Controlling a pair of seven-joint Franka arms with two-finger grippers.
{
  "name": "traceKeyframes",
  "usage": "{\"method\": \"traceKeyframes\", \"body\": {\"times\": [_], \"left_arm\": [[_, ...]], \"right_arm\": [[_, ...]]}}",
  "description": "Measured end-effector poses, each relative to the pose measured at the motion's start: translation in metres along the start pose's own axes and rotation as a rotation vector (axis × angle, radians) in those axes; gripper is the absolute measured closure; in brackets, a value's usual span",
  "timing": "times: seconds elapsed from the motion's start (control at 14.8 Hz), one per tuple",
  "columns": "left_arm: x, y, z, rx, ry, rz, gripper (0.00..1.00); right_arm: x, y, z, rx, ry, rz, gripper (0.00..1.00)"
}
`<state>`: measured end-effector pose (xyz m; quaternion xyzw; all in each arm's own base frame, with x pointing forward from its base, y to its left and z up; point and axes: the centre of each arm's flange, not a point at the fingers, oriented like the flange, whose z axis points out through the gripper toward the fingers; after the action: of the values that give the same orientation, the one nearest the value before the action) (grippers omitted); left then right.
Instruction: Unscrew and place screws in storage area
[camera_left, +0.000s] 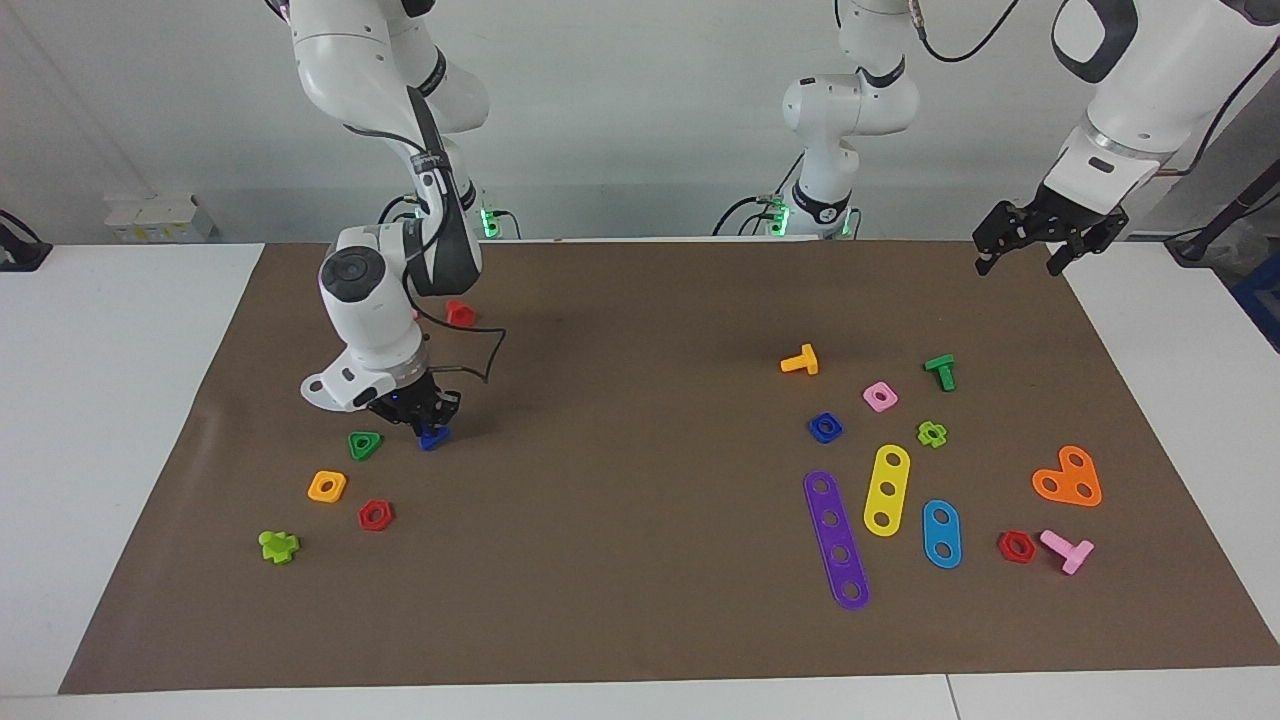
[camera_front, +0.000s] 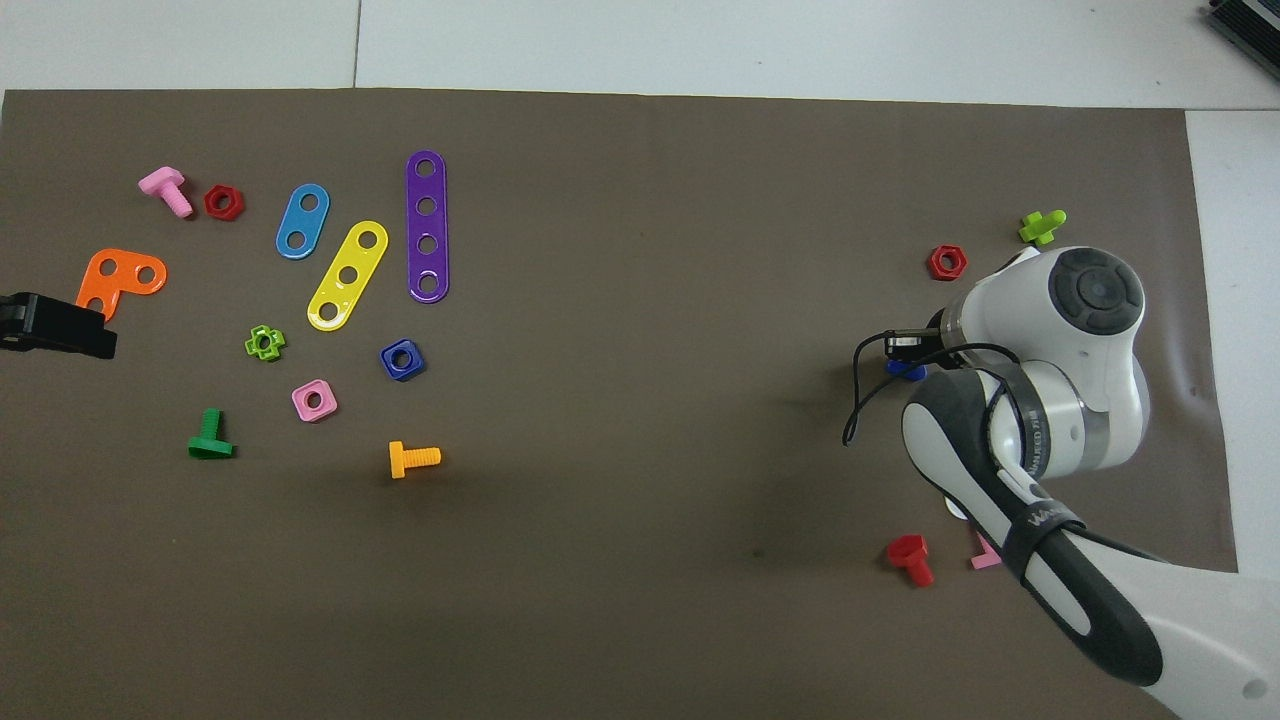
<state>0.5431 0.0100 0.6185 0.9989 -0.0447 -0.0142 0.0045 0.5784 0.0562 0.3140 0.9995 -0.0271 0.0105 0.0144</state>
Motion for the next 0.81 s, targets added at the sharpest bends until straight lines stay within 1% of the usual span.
{"method": "traceKeyframes", "body": {"times": [0.14,0.27,0.34,0.41,0.47,0.54,0.68,0.81], "left_arm": [[-0.001,0.0,-0.002,0.0,0.003,0.0,0.0],[-0.002,0.0,-0.004,0.0,0.008,0.0,0.0],[-0.003,0.0,-0.006,0.0,0.01,0.0,0.0],[-0.003,0.0,-0.006,0.0,0.012,0.0,0.0],[-0.004,-0.001,-0.007,0.0,0.013,-0.001,0.0],[-0.004,-0.002,-0.007,0.0,0.013,-0.003,0.0],[-0.004,-0.004,-0.007,0.0,0.014,-0.008,0.0],[-0.004,-0.004,-0.008,0.0,0.019,-0.008,0.0]], "right_arm": [[0.0,0.0,-0.001,0.001,0.003,0.001,0.44],[0.002,0.001,-0.014,0.004,0.027,0.002,0.25],[0.004,0.002,-0.025,0.006,0.044,0.005,0.25],[0.005,0.004,-0.039,0.007,0.057,0.01,0.21],[0.005,0.006,-0.055,0.008,0.064,0.015,0.14],[0.006,0.008,-0.072,0.01,0.072,0.02,0.14],[0.007,0.011,-0.111,0.013,0.095,0.029,0.05],[0.007,0.018,-0.152,0.011,0.106,0.042,0.03]]}}
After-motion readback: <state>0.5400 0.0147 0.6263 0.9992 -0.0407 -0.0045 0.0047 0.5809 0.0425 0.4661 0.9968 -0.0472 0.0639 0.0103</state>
